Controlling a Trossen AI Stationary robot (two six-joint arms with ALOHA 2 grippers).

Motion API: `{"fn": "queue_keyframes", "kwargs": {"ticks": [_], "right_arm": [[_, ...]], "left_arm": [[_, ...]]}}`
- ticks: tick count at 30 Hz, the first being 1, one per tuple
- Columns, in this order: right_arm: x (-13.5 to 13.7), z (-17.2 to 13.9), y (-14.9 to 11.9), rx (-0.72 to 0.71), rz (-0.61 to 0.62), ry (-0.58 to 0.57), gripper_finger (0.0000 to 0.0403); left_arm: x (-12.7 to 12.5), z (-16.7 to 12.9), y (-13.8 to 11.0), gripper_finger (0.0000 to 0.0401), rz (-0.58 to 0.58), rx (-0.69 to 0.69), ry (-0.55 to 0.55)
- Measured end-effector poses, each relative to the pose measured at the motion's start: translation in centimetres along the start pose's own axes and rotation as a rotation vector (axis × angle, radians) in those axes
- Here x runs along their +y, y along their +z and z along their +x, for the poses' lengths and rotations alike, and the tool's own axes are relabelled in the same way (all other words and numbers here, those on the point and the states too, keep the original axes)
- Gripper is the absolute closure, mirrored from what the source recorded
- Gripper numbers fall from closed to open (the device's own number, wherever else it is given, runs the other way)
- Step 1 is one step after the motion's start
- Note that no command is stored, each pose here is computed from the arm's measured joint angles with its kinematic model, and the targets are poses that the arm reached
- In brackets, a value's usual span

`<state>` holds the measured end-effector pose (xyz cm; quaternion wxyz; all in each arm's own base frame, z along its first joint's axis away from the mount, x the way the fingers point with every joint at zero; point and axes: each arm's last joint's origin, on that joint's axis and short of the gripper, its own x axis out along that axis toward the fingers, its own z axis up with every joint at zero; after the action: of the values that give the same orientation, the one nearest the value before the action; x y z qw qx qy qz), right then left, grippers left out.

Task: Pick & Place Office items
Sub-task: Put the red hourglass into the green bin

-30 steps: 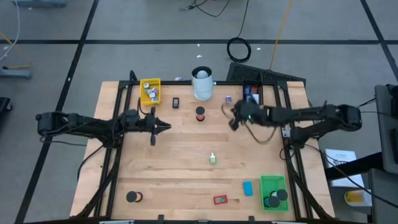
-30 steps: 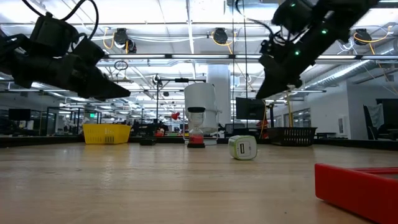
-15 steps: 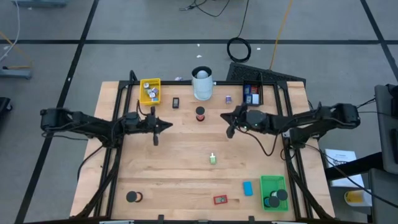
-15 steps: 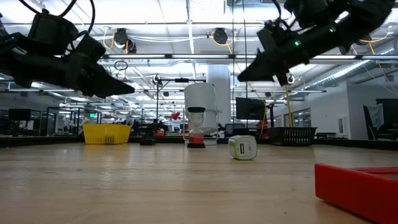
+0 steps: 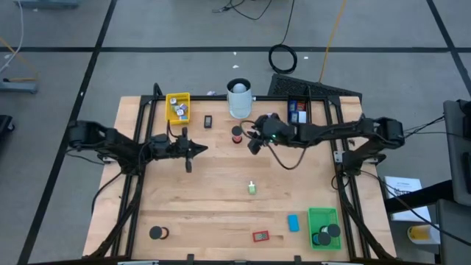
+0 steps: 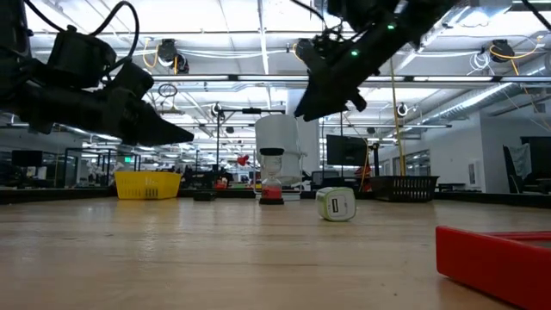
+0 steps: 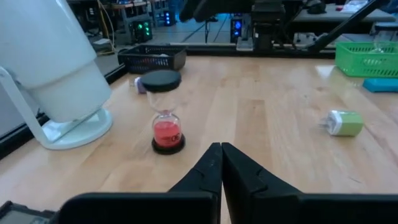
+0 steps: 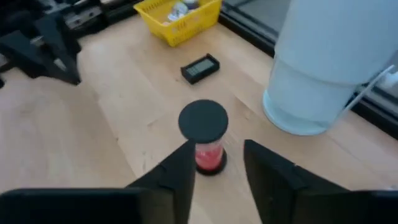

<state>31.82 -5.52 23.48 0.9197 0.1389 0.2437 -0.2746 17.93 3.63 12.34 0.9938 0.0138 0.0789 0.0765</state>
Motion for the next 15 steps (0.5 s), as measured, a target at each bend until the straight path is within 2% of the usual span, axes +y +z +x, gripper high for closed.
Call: {"fn": "queue_keyframes", "kwargs": {"ticks": [4, 8, 12, 15], "right_arm": [[0.2, 1.1, 1.1, 0.080, 0.040, 0.005, 0.0216], [0.6, 2.2, 1.7, 0.127, 0.025, -0.017, 0.0165], [1.1, 3.4, 2.3, 0.119, 0.024, -0.017, 0.0123], [1.3, 4.1, 2.6, 0.113, 0.018, -0.015, 0.0097]], "left_arm": [[0.0, 0.0, -0.1, 0.0380, -0.001, 0.007, 0.000], [0.0, 0.0, -0.1, 0.0386, 0.000, 0.006, 0.000], [0.0, 0.0, -0.1, 0.0397, 0.005, 0.008, 0.000], [0.0, 0.0, -0.2, 0.0388, 0.005, 0.011, -0.001]]}}
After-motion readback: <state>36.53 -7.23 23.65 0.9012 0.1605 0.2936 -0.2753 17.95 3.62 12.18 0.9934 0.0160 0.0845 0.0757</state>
